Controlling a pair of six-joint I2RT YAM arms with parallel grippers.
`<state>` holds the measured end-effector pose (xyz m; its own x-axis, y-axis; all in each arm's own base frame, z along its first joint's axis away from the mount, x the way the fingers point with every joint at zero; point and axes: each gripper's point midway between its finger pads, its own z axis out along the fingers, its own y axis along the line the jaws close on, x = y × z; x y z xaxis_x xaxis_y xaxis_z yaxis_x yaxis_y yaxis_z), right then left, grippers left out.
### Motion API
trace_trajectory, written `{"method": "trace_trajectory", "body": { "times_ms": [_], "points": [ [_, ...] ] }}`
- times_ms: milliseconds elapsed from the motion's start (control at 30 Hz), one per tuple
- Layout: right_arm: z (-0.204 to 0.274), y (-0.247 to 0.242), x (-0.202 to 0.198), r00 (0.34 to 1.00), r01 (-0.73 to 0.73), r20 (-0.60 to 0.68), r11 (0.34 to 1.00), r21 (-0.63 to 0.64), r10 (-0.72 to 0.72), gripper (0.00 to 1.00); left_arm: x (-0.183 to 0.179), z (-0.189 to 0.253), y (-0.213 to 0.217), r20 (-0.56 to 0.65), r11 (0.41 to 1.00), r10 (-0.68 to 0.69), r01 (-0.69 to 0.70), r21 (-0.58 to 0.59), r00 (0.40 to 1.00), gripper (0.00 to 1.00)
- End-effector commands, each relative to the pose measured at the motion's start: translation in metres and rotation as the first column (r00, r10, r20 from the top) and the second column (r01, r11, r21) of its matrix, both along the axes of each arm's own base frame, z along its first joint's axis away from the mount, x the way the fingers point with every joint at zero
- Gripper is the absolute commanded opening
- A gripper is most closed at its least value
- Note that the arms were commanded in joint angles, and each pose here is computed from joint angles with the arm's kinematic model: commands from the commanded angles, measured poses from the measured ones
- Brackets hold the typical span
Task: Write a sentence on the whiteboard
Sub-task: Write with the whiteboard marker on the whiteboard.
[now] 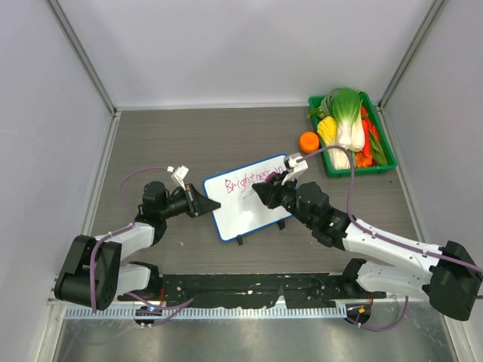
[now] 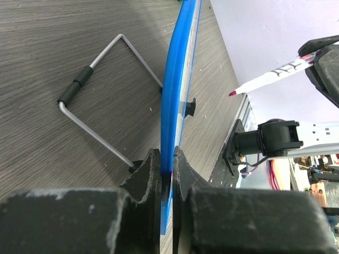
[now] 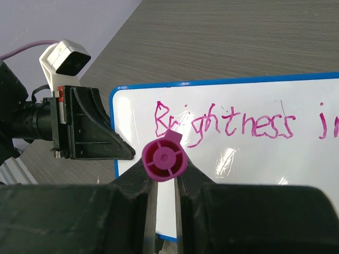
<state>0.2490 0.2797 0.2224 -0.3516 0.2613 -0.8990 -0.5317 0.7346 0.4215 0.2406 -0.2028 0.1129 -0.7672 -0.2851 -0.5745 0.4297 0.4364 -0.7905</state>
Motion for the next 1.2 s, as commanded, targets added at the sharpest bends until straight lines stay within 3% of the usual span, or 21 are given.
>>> {"method": "trace_trajectory", "body": {
  "times_ms": [0, 733, 1167],
  "points": [
    [0.029, 0.011, 0.004, 0.997, 0.01, 0.074, 0.999, 0.044, -0.013, 0.01, 0.006, -0.022, 0.01, -0.008, 0.995, 0.061, -0.061, 0.084, 0.998, 0.0],
    [0.021, 0.032, -0.002, 0.991, 0.026, 0.131, 0.998, 0.064, -0.035, 0.01, 0.006, -0.022, 0.01, -0.009, 0.995, 0.062, -0.061, 0.084, 0.998, 0.0],
    [0.031, 0.018, -0.007, 0.991, 0.048, 0.12, 0.996, 0.075, -0.057, 0.01, 0.009, -0.016, 0.023, 0.015, 0.978, 0.142, -0.142, 0.151, 0.99, 0.57]
  ]
}}
